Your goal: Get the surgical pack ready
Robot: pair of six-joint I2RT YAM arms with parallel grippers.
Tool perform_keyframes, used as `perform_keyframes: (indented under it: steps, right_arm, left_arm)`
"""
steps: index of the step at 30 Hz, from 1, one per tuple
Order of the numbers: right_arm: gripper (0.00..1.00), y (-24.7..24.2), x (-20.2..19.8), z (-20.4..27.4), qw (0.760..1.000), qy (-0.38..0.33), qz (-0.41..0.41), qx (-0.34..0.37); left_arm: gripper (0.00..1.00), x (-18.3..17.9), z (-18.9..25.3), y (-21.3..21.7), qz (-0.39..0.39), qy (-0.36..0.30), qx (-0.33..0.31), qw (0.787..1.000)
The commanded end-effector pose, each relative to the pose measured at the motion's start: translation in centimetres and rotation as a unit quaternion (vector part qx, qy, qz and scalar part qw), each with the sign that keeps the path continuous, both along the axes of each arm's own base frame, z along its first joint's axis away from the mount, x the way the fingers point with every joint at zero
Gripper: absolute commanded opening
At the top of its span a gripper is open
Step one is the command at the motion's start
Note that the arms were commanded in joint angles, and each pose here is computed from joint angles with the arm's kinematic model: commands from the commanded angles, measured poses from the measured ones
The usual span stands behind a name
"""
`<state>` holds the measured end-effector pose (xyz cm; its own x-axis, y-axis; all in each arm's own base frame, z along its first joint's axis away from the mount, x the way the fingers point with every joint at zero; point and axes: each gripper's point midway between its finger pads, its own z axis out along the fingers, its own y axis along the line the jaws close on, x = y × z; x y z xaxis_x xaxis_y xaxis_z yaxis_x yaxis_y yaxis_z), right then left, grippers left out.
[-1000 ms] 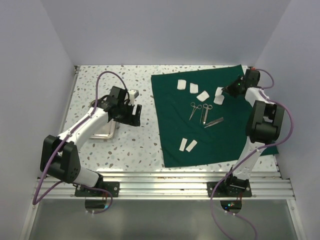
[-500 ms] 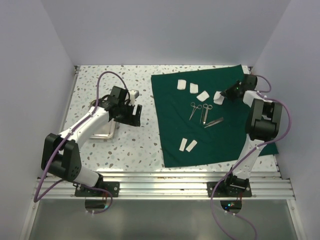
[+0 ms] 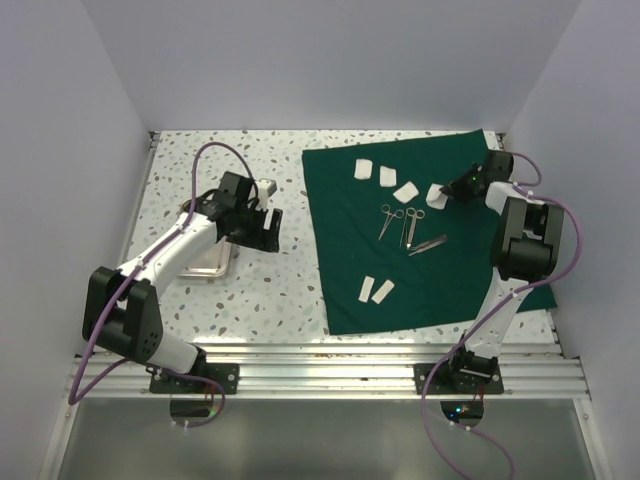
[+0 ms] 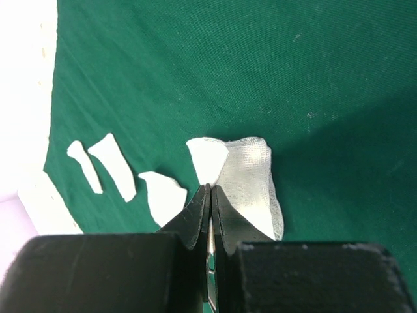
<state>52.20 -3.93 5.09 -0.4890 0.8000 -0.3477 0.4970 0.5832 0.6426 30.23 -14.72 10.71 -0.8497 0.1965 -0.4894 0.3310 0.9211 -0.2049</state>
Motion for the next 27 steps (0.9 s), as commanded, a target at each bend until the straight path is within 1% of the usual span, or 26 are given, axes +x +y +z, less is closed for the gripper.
perform_keyframes:
  steps: [1,16,27]
  right_arm:
    - [0.0,-0.4,-0.2,0.5,1.0,-0.002,-0.002,-0.01]
    - [0.0,-1.7,-0.9,0.0,1.0,0.012,-0.006,-0.02]
    - [0.0,-1.5,-1.1,-1.1,0.999,0.026,0.01,-0.017]
  left_arm:
    - [0.82,1.1,1.0,-0.1,-0.01,-0.021,-0.004,1.0]
    - [0.82,1.0,0.8,0.1,-0.007,-0.019,-0.008,1.0]
    - [0.82,1.0,0.8,0.1,-0.006,-0.018,-0.009,1.0]
